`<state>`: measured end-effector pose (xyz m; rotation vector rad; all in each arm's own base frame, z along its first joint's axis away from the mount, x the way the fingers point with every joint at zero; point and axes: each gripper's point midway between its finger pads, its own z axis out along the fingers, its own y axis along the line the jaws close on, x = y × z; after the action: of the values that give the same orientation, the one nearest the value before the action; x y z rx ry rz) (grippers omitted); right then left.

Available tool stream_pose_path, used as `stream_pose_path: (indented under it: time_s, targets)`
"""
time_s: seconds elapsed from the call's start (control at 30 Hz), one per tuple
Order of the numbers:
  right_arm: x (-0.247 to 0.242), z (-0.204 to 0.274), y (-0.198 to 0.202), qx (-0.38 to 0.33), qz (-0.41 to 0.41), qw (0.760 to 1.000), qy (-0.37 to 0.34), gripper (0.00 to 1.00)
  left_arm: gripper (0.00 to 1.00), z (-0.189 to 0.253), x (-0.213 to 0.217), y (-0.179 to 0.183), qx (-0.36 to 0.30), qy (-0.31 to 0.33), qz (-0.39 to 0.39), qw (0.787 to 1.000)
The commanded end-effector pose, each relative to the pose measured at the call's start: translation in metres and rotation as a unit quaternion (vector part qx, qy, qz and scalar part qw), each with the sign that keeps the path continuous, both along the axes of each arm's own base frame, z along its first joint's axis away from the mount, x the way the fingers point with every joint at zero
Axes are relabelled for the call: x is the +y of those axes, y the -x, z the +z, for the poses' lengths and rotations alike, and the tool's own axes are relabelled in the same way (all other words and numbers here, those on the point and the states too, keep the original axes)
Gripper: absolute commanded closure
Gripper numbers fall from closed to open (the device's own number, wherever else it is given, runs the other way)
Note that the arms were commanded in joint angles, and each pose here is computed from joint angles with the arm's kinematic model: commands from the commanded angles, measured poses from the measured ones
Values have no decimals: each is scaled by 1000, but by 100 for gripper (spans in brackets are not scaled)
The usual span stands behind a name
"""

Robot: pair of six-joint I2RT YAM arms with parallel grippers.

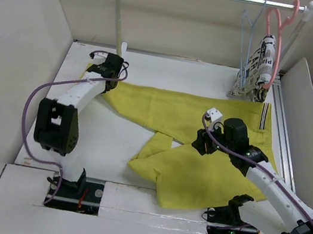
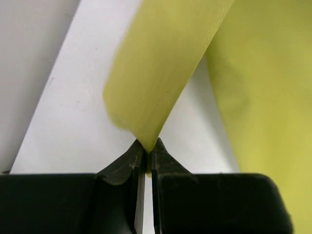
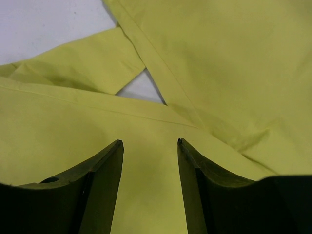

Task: Place the trousers on the hanger
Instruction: Flatten out the trousers at the center of the board.

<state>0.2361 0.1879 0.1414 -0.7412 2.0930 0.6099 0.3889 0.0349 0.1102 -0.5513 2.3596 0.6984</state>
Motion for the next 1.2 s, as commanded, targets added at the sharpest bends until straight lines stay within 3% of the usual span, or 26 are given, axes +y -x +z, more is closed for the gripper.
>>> stream_pose_path:
  time_s: [0.0,0.2,0.33,0.43,0.47,0.53,0.67,0.77,0.83,0.87,0.93,0.97,1.0,1.03,1.07,1.1,1.13,1.17]
  targets:
    - [-6,-5,10,4,15,1000,25,46,100,100,-23,45,-57,4,-23,998]
    - [-3,1,18,9,37,999,16,46,100,172,-64,99,-106,104,-49,988]
    - [-13,15,11,-1,31,999,26,46,100,224,-98,113,-161,230,-117,953]
    - [-23,17,8,-4,25,999,30,45,100,255,-107,115,-191,282,-152,928]
    - [-25,17,8,-6,24,999,30,45,100,242,-100,110,-182,277,-143,933]
    - [-27,12,5,-4,26,999,32,45,100,237,-93,97,-202,293,-155,922]
    - [-23,17,1,6,34,999,27,45,100,195,-35,52,-223,340,-121,905]
    - [-22,19,-4,4,31,999,30,45,100,173,-18,18,-204,360,-116,903]
    - [-24,19,-9,5,24,999,36,45,100,150,0,-11,-180,349,-88,915]
    - [-26,19,-12,5,18,999,37,45,100,168,7,-26,-197,336,-93,916]
    - [-27,17,-14,8,13,999,40,46,100,142,30,-57,-174,320,-58,929]
    - [-27,18,-14,8,12,999,41,46,100,159,41,-75,-198,308,-60,928]
    - [-28,19,-15,6,9,999,41,46,100,126,51,-93,-166,307,-38,936]
    - [-27,22,-17,3,5,999,38,46,98,115,70,-101,-160,300,-14,940]
    - [-28,24,-17,1,2,999,38,46,89,113,81,-112,-164,295,-1,941]
    - [-29,27,-18,0,-3,999,39,45,79,78,92,-117,-142,306,31,941]
    - [-29,29,-20,-4,-7,999,45,43,58,62,98,-117,-131,316,51,938]
    - [-30,36,-21,-8,-9,999,45,41,47,51,110,-116,-128,324,66,935]
